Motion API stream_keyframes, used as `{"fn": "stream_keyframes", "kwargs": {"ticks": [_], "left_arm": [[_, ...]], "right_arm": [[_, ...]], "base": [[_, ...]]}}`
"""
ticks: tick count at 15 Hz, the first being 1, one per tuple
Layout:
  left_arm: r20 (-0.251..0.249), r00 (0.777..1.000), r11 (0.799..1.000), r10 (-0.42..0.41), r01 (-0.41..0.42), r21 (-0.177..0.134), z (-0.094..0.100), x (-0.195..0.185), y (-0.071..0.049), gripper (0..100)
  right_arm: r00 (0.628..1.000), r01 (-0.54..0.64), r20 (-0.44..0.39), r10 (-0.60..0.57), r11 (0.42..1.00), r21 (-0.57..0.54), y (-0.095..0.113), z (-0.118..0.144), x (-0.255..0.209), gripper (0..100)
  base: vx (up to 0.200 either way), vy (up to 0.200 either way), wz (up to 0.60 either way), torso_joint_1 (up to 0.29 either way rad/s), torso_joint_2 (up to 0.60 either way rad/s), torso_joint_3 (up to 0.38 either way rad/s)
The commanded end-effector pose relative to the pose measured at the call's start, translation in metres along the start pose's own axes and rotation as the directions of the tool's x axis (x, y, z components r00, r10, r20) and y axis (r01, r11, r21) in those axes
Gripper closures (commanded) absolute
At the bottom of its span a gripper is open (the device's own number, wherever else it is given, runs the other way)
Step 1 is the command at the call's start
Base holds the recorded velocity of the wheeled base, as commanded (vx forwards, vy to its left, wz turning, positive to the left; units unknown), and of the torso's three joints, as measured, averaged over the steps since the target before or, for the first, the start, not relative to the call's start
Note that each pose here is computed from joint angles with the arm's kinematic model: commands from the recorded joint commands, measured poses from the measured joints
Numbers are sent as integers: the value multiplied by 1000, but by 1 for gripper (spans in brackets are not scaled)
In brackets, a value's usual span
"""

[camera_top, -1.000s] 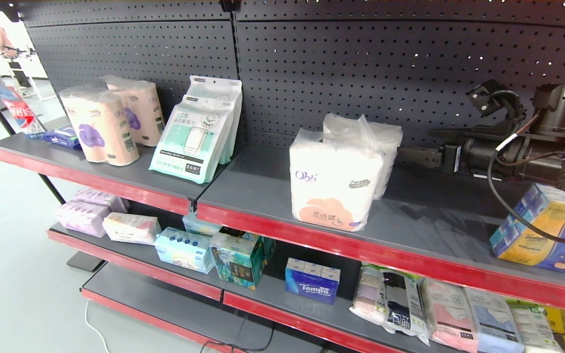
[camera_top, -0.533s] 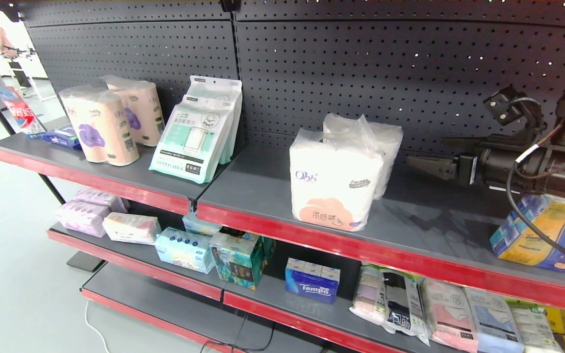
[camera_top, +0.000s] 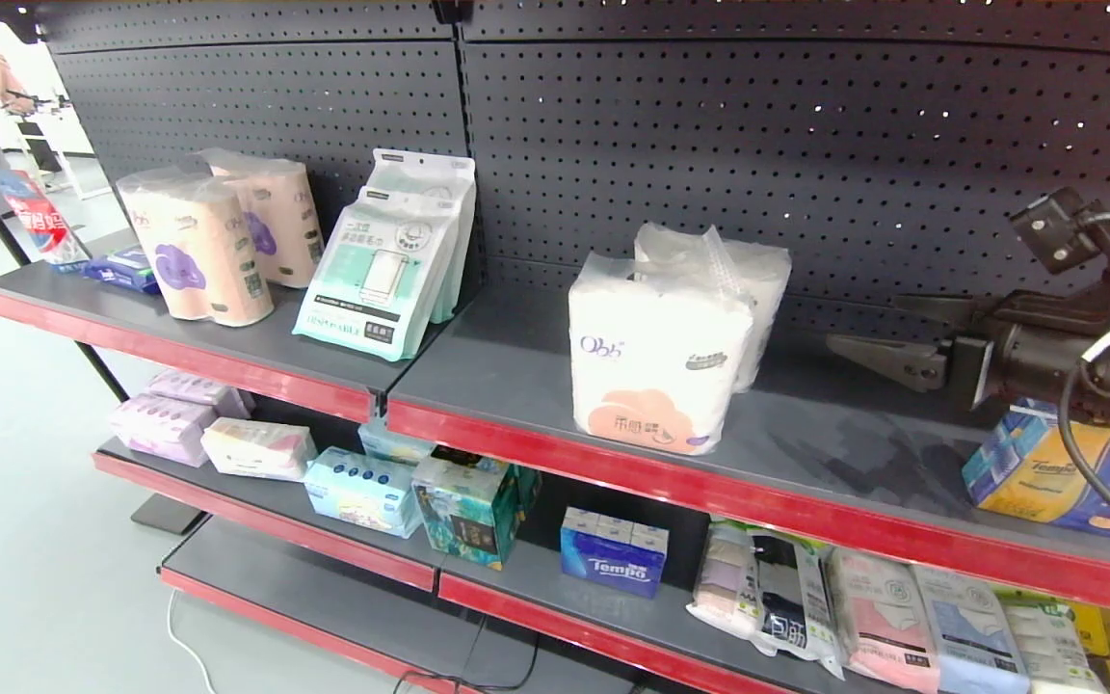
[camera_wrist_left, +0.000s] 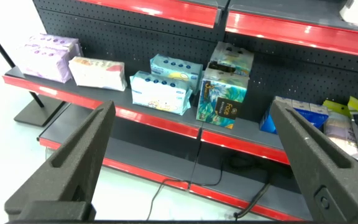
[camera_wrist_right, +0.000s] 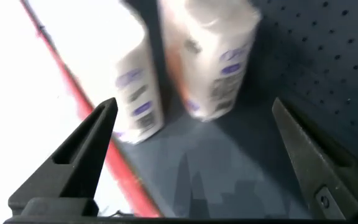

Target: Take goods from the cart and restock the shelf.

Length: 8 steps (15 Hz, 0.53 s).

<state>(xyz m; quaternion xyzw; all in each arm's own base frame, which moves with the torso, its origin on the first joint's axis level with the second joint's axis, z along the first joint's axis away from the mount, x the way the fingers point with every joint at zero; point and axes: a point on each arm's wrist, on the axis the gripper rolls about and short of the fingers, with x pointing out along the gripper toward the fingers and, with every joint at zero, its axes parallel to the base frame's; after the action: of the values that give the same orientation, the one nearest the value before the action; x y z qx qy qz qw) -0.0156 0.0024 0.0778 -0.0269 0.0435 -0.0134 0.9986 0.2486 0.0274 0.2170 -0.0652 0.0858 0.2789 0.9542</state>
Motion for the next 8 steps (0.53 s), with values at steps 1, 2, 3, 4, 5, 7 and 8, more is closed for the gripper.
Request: {"fn": "stream_keyframes", "kwargs": {"ticks": [1, 2, 3, 4, 5, 7, 8], "left_arm": [[-1, 1000, 1000, 0, 0, 0, 0, 0, 0, 0], [-1, 1000, 1000, 0, 0, 0, 0, 0, 0, 0], [-1, 1000, 1000, 0, 0, 0, 0, 0, 0, 0], [-1, 1000, 1000, 0, 0, 0, 0, 0, 0, 0], [-1, 1000, 1000, 0, 0, 0, 0, 0, 0, 0], [-1, 1000, 1000, 0, 0, 0, 0, 0, 0, 0], [-1, 1000, 1000, 0, 0, 0, 0, 0, 0, 0]], "right_arm": [[999, -11, 33, 12, 1000, -13, 17, 2, -25, 0], [999, -13, 39, 14, 1000, -16, 20, 1, -29, 0], [998, -26, 49, 27, 999, -23, 27, 2, -35, 0], [998, -34, 56, 35, 999, -25, 31, 1, -40, 0], [997, -40, 63, 40, 999, -12, 38, -1, -50, 0], [997, -38, 67, 38, 999, -1, 50, -11, -67, 0], [997, -16, 70, 16, 1000, -2, 54, -14, -75, 0]], "base": [[0, 0, 0, 0, 0, 0], [0, 0, 0, 0, 0, 0], [0, 0, 0, 0, 0, 0], [0, 0, 0, 0, 0, 0], [0, 0, 0, 0, 0, 0], [0, 0, 0, 0, 0, 0], [0, 0, 0, 0, 0, 0]]}}
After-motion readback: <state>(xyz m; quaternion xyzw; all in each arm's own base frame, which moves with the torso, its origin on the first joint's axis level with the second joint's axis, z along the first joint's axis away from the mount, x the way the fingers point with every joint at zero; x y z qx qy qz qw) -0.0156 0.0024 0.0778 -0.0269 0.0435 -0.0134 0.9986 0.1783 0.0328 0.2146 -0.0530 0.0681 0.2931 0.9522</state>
